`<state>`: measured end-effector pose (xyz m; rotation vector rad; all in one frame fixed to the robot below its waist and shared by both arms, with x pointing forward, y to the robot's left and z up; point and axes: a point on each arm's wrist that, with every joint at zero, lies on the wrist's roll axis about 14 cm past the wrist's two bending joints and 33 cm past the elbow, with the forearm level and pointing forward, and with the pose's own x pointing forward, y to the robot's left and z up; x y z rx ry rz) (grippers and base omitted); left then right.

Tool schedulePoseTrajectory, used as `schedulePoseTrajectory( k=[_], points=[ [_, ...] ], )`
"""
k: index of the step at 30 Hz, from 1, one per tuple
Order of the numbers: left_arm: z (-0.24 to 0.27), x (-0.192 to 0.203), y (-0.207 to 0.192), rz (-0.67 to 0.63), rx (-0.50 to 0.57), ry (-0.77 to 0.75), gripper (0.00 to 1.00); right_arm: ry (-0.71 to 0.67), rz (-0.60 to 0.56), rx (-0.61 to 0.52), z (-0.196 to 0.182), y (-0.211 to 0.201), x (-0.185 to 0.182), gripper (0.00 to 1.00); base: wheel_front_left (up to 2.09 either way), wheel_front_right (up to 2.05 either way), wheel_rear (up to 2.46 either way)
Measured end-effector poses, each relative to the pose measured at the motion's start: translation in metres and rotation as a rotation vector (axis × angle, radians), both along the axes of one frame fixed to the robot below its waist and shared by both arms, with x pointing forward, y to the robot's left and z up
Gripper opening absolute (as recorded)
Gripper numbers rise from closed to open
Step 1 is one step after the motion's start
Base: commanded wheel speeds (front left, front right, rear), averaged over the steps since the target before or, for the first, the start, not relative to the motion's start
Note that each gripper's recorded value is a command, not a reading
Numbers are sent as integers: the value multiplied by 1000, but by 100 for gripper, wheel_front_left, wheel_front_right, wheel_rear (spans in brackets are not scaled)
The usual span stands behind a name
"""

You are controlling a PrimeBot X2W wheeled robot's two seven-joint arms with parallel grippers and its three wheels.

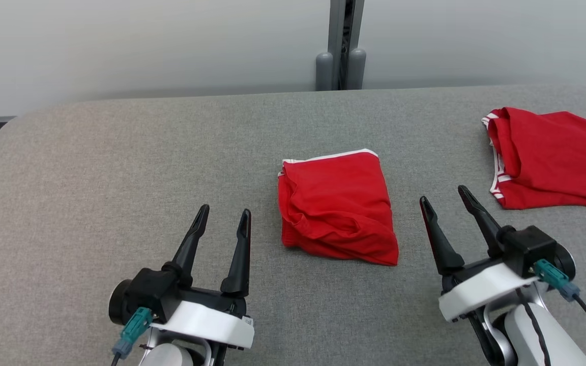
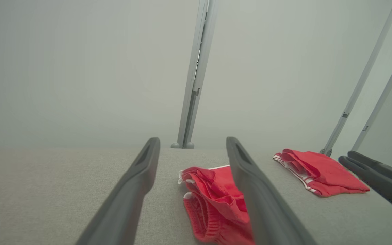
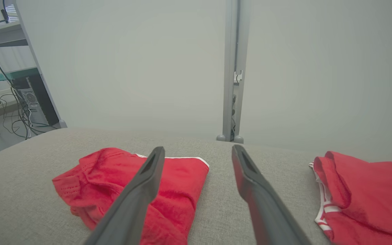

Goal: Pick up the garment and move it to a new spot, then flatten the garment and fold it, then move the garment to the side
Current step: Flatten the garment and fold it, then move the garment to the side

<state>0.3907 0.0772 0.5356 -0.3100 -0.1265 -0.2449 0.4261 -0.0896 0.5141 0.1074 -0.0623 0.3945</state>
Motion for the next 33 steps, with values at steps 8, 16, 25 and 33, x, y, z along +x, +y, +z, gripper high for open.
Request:
schedulePoseTrajectory(
  k=[8, 16, 25, 33],
  points=[
    [-7, -13, 11, 32, -10, 32, 100, -24, -78, 29, 5, -22, -37, 100, 0, 0, 0],
    [-18, -27, 28, 77, 6, 60, 100, -1, -122, 53, -2, -34, -61, 100, 0, 0, 0],
    [-20, -32, 32, 82, 16, 61, 100, 1, -113, 75, -2, -27, -65, 100, 0, 0, 0],
    [-21, -34, 35, 91, 19, 63, 100, 3, -103, 81, -2, -24, -64, 100, 0, 0, 0]
  ],
)
